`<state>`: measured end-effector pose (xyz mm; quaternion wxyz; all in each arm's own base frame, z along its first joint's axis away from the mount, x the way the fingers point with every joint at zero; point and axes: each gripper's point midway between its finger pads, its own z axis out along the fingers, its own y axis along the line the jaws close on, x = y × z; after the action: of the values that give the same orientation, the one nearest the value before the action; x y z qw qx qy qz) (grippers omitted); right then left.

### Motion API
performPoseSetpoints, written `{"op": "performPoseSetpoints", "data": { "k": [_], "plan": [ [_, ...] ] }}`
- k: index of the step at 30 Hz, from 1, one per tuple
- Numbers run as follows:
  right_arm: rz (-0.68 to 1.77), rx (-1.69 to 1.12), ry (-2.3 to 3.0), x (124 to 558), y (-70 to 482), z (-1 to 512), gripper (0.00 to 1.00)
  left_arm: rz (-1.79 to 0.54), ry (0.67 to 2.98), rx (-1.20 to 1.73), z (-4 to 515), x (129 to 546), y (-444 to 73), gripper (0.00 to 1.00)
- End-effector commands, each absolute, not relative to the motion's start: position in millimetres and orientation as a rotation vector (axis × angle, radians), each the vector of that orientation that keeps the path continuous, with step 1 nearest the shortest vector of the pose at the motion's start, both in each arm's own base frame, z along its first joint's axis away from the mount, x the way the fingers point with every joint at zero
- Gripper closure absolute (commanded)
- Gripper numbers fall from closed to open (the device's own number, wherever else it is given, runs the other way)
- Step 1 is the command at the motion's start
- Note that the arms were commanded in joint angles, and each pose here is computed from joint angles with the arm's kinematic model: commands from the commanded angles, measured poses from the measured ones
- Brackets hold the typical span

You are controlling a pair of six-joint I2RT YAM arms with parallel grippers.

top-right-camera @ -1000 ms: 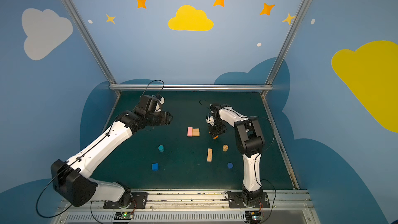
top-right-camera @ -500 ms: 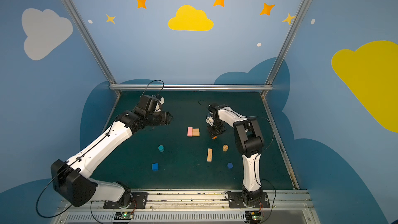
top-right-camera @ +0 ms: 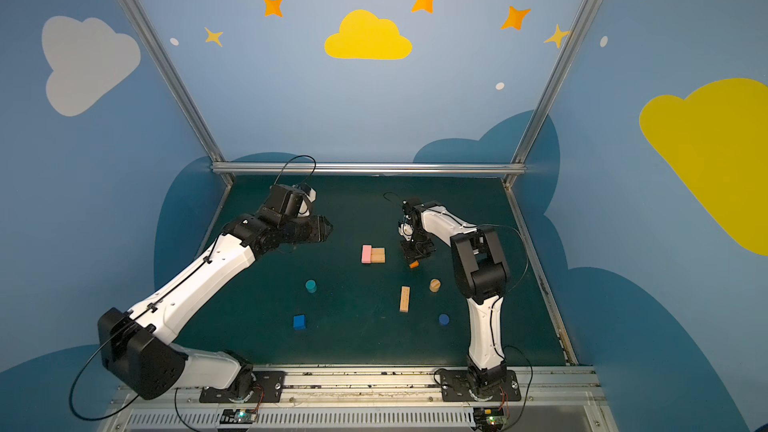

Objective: Build the wood block tower
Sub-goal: 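Lower the right gripper around the orange block and close it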

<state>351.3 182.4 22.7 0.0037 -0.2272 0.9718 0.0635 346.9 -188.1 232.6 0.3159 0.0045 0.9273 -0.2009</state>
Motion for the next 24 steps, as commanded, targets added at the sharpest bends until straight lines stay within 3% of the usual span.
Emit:
{"op": "performPoseSetpoints", "data": {
  "k": [1, 11, 24],
  "plan": [
    [0.192, -0.707, 3.053, 350, 183, 22, 0.77, -0.526, 2.434, -0.006, 236, 344, -184, 0.47],
    [0.221, -0.610, 3.051, 350, 187, 38, 1.00, -0.522, 2.449, -0.017, 228, 347, -184, 0.48],
    [0.235, -0.428, 2.989, 350, 214, 78, 1.00, -0.552, 2.512, -0.033, 208, 352, -194, 0.51]
  ]
}}
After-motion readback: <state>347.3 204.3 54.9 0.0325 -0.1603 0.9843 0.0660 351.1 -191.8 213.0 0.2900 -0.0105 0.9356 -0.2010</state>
